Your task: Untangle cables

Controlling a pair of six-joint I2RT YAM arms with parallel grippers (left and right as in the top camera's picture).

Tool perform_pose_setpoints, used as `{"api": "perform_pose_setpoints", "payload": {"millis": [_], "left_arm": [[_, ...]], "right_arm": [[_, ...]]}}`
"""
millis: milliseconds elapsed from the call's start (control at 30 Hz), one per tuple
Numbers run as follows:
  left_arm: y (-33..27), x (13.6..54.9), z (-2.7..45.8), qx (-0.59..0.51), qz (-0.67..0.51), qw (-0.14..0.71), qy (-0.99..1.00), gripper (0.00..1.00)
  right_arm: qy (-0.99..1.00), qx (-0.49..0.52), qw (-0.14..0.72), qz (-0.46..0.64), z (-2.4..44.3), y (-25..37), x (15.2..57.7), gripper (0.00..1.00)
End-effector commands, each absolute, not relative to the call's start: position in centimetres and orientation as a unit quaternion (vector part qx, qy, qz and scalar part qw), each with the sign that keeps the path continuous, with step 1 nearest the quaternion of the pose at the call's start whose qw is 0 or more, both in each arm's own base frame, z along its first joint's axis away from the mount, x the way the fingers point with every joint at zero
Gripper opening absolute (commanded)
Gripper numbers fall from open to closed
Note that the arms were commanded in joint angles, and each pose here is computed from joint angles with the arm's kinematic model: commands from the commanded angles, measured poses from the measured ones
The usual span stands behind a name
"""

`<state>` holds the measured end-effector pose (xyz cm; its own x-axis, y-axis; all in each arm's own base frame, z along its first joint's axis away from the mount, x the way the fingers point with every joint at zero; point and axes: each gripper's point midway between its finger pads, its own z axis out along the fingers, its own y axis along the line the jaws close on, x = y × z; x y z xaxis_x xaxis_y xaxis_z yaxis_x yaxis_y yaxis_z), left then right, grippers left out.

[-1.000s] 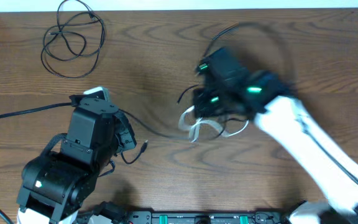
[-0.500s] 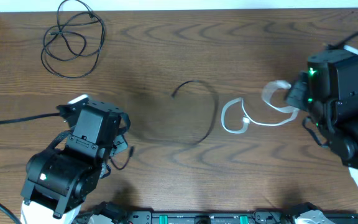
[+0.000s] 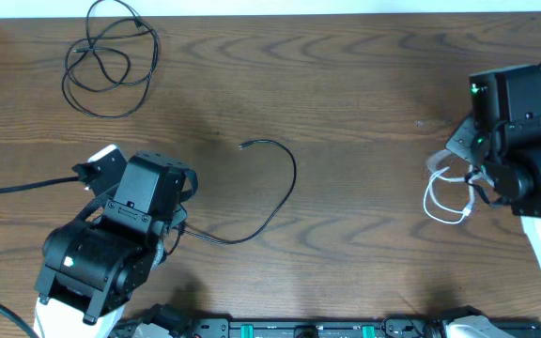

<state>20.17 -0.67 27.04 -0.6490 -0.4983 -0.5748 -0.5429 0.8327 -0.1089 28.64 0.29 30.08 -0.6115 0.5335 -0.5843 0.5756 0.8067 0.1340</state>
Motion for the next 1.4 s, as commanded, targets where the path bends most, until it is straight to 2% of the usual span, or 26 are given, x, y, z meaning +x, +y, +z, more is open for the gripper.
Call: {"api": "perform_pose_setpoints", "payload": {"millis": [0,167,200,233,367,467,533,633,733,867,1033,1200,1267,1367], "left_arm": [[-0.6,20.4,27.4,-0.282,0.04,0.309,0.907,0.13],[-0.6,20.7,27.1,-0.277,0.048,0.304,0.91,0.14],[-0.7,20.8,26.9,-0.277,0.05,0.301,0.911,0.17],[-0.7,20.9,26.8,-0.276,0.053,0.298,0.912,0.26],[-0.9,21.3,26.2,-0.273,0.064,0.285,0.917,0.34],[-1.0,21.6,25.9,-0.271,0.069,0.279,0.919,0.46],[-1.1,21.7,25.7,-0.271,0.071,0.276,0.92,0.52],[-1.3,21.6,25.6,-0.268,0.067,0.272,0.922,0.55],[-3.4,21.5,25.0,-0.209,0.027,0.241,0.947,0.55],[-7.9,20.8,23.6,-0.044,-0.053,0.18,0.981,0.55],[-7.8,19.7,21.1,-0.029,-0.03,0.107,0.993,0.56],[-7.5,19.1,17.9,-0.027,0.013,0.023,0.999,0.7],[-7.5,19.3,16.4,-0.027,0.029,-0.006,0.999,0.79],[-7.8,19.9,14.7,-0.038,0.045,-0.039,0.998,0.82]], "right_arm": [[0.904,0.313,0.29,-0.016,29.0,1.2,29.2,0.01],[0.911,0.311,0.27,-0.029,27.7,1.4,30.0,0.01],[0.912,0.311,0.266,-0.032,27.4,1.4,30.1,0.02],[0.914,0.31,0.26,-0.035,27.1,1.4,30.2,0.05],[0.919,0.308,0.241,-0.047,25.9,1.5,30.7,0.31],[0.922,0.306,0.229,-0.055,25.1,1.6,31.0,0.64],[0.926,0.301,0.22,-0.061,24.6,1.6,31.2,0.78],[0.929,0.3,0.209,-0.061,23.9,1.9,31.4,0.97],[0.935,0.296,0.191,-0.042,23.2,2.8,31.6,0.99],[0.94,0.293,0.177,-0.011,22.7,4.1,31.9,0.99],[0.941,0.291,0.173,0.005,22.6,4.7,32.1,0.99],[0.941,0.291,0.173,0.005,22.6,4.7,32.1,0.99],[0.941,0.291,0.173,0.005,22.6,4.7,32.1,0.99],[0.941,0.291,0.171,0.004,22.6,4.7,31.9,0.99]]}}
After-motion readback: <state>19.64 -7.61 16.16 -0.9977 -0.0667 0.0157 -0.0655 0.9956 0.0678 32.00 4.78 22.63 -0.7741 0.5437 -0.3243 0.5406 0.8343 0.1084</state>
